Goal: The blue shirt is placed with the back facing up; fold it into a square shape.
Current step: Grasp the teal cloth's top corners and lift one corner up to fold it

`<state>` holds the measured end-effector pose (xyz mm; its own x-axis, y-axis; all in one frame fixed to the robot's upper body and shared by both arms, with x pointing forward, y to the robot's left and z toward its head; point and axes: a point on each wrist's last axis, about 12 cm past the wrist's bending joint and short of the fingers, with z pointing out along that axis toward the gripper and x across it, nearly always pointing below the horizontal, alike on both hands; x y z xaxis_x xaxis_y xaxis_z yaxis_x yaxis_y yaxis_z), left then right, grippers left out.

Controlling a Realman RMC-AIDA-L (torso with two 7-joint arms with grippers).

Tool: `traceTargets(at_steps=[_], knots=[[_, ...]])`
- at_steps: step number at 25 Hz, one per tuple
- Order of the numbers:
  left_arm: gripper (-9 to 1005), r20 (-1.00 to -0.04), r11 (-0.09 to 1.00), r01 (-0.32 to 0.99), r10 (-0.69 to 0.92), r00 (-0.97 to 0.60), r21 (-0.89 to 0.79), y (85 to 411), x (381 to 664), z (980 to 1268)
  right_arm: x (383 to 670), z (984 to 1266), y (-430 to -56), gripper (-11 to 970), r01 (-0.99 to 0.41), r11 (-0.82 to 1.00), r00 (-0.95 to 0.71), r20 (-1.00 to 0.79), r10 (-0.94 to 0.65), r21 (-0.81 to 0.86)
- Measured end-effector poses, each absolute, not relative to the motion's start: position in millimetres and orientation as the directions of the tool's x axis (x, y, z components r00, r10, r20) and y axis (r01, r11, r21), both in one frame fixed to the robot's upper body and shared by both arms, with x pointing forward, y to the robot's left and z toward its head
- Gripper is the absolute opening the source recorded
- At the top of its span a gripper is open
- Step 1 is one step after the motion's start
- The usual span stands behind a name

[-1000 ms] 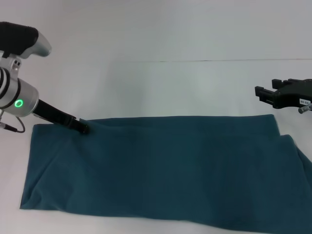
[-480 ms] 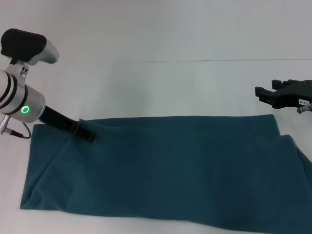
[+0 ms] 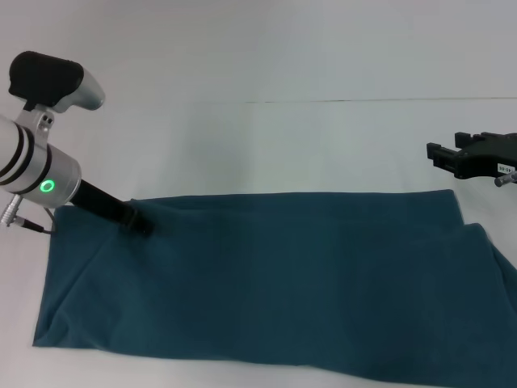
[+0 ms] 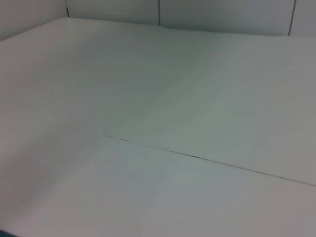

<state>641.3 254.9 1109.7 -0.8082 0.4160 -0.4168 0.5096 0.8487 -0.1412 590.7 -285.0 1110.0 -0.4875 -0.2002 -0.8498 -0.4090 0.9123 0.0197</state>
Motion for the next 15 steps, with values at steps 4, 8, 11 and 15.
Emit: traceTargets(at_steps=[4, 8, 11, 15], knots=[[542, -0.413, 0.843, 0.519, 0.425, -0.805, -0.144, 252.2, 639.9, 1108.2, 591.7, 1109.6, -285.5, 521, -0.406, 0.914, -0.49, -0.849, -0.197, 0.023], [334, -0.413, 0.841, 0.52, 0.425, -0.806, -0.149, 251.8, 639.3, 1107.9, 591.9, 1109.5, -285.8, 521, -0.405, 0.914, -0.49, -0.849, -0.196, 0.023], [194, -0.413, 0.841, 0.519, 0.423, -0.807, -0.153, 252.3, 639.0, 1108.5, 591.6, 1108.2, -286.3, 520, -0.403, 0.915, -0.494, -0.847, -0.194, 0.025], [113, -0.425, 0.843, 0.517, 0.417, -0.803, -0.149, 253.0, 639.1, 1110.7, 591.7, 1107.5, -286.2, 520, -0.403, 0.915, -0.497, -0.846, -0.194, 0.027]])
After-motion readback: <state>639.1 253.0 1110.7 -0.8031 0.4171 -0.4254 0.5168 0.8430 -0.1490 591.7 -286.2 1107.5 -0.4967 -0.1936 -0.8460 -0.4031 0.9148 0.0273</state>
